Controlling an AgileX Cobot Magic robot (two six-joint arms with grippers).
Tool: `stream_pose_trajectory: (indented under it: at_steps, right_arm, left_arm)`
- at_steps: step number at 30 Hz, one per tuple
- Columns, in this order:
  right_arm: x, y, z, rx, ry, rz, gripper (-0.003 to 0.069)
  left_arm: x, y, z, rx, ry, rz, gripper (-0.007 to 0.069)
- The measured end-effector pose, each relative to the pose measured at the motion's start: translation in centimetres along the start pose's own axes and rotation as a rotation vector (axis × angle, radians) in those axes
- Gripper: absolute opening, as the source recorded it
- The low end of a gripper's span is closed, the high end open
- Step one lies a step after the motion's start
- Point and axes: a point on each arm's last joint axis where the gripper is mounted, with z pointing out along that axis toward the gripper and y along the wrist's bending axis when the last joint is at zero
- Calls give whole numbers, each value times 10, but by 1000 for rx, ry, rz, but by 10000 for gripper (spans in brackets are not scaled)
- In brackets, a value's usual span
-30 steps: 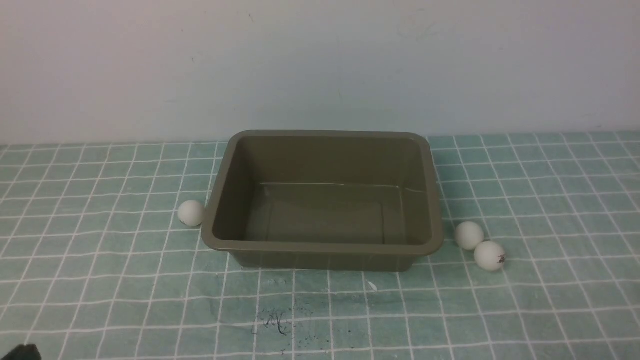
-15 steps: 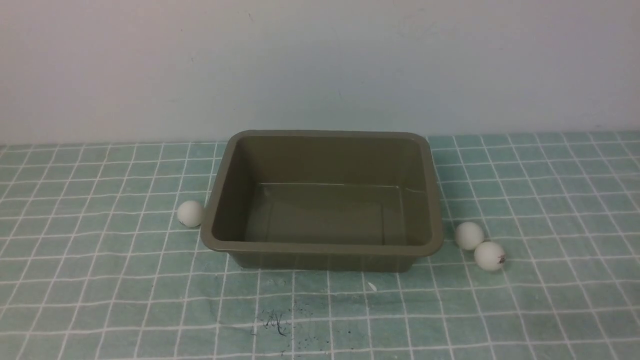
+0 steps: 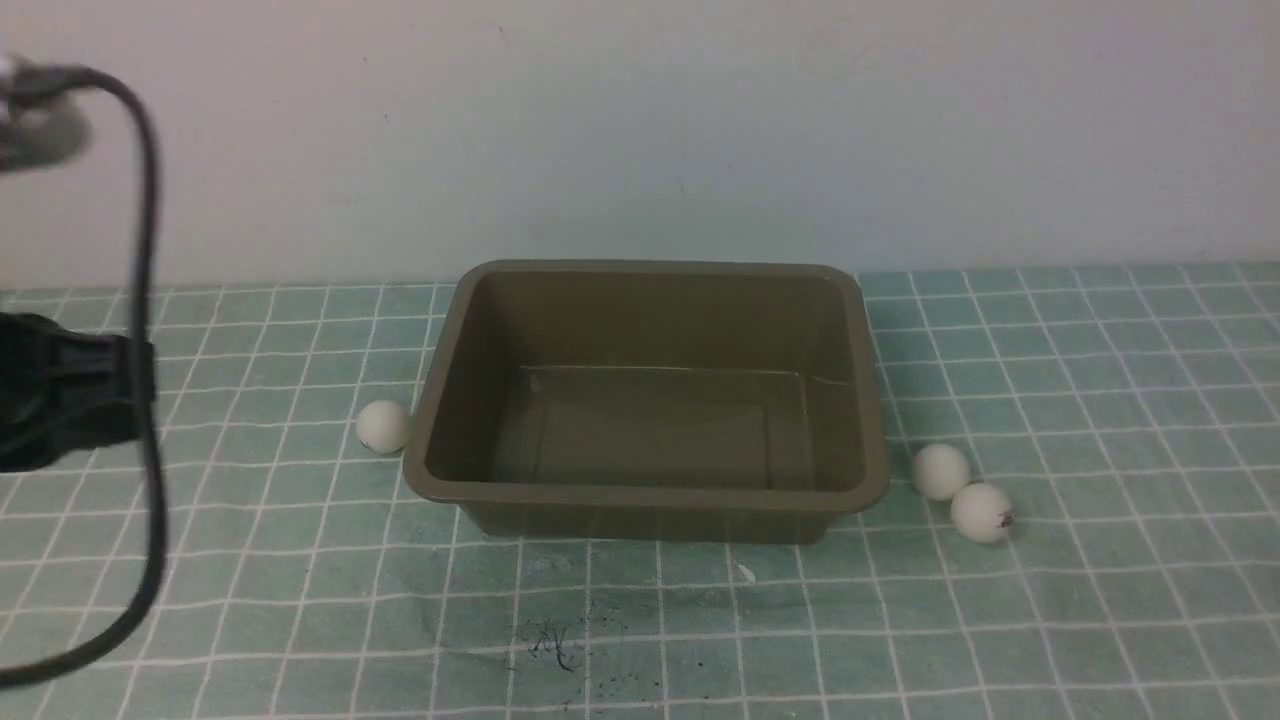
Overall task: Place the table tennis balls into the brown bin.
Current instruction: 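Reach for and grasp a ping pong ball on the table beside the basket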
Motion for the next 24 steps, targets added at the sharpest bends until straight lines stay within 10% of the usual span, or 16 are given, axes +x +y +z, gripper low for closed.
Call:
stream_pose_trajectory:
  at_steps: [8, 17, 24]
  right_arm:
    - [-44, 58, 50, 52, 575, -343, -13]
    - [-59, 70, 77, 31, 605, -425, -13]
    - [-60, 71, 78, 29, 598, -429, -13]
  left_arm:
    - [-54, 15, 91, -4, 192, 42, -5]
    - [-104, 22, 146, 21, 229, 120, 8]
    - [-123, 26, 207, 98, 249, 111, 299]
